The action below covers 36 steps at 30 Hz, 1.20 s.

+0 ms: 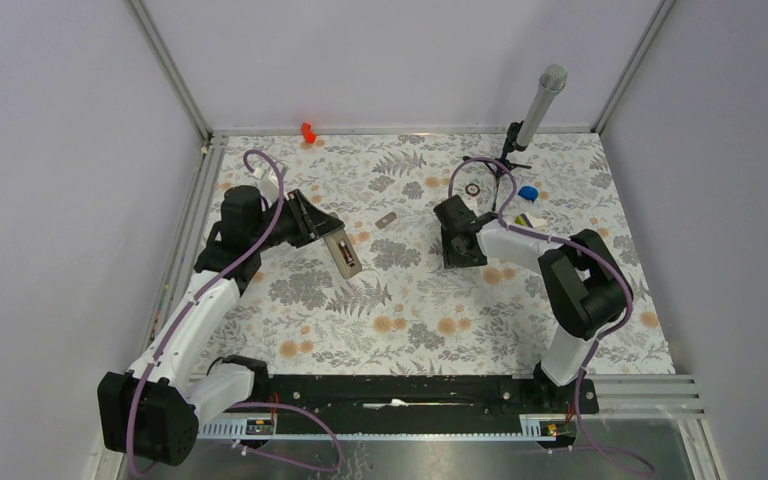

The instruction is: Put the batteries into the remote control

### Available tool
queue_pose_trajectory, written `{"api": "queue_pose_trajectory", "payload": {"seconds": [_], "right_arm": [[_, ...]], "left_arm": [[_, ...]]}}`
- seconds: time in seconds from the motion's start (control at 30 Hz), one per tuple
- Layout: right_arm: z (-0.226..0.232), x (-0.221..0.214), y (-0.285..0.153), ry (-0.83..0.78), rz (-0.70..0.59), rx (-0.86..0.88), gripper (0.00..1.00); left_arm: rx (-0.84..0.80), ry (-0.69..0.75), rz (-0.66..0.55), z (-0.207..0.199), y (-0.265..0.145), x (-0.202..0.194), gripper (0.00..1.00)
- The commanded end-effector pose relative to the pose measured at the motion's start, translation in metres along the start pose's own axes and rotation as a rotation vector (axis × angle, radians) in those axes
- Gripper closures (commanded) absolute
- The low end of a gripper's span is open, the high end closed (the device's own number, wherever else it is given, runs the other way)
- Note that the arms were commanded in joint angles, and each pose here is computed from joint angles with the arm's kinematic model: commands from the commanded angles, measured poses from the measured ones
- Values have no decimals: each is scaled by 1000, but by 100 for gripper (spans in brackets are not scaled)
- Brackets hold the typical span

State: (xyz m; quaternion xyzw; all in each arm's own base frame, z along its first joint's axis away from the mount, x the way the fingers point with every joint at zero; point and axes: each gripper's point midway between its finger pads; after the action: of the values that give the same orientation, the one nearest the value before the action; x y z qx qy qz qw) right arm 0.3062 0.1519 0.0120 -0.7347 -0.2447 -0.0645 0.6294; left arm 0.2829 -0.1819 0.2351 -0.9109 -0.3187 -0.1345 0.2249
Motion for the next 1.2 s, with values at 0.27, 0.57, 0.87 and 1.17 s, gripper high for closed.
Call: {"api": "queue_pose_trajectory", "payload": {"seconds": [0.27,0.57,0.87,1.17], "right_arm": [[0,18,20,-43,3,64,69],[-10,23,13,-8,-23,10,91],[11,60,-63,71,-269,258,92],[41,96,-210,117,-625,704,92]], "left_arm": [[-110,87,-31,-31,-8,12,100],[-164,114,-5,-43,-11,9,100],[-300,146,45,-65,-17,-2,100],[-410,54,61,-83,-8,-17,100]]}}
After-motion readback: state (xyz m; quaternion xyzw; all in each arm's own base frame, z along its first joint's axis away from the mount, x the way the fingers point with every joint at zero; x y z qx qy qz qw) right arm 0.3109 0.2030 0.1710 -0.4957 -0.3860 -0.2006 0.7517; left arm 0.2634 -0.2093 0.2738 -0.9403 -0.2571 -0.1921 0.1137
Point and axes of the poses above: each gripper's point midway between its finger pads, its own y axis out along the fingers, its own z axis along the line the jaws close on, x = y × z, and after that the axes turned 11 degrees about -y, right-handed
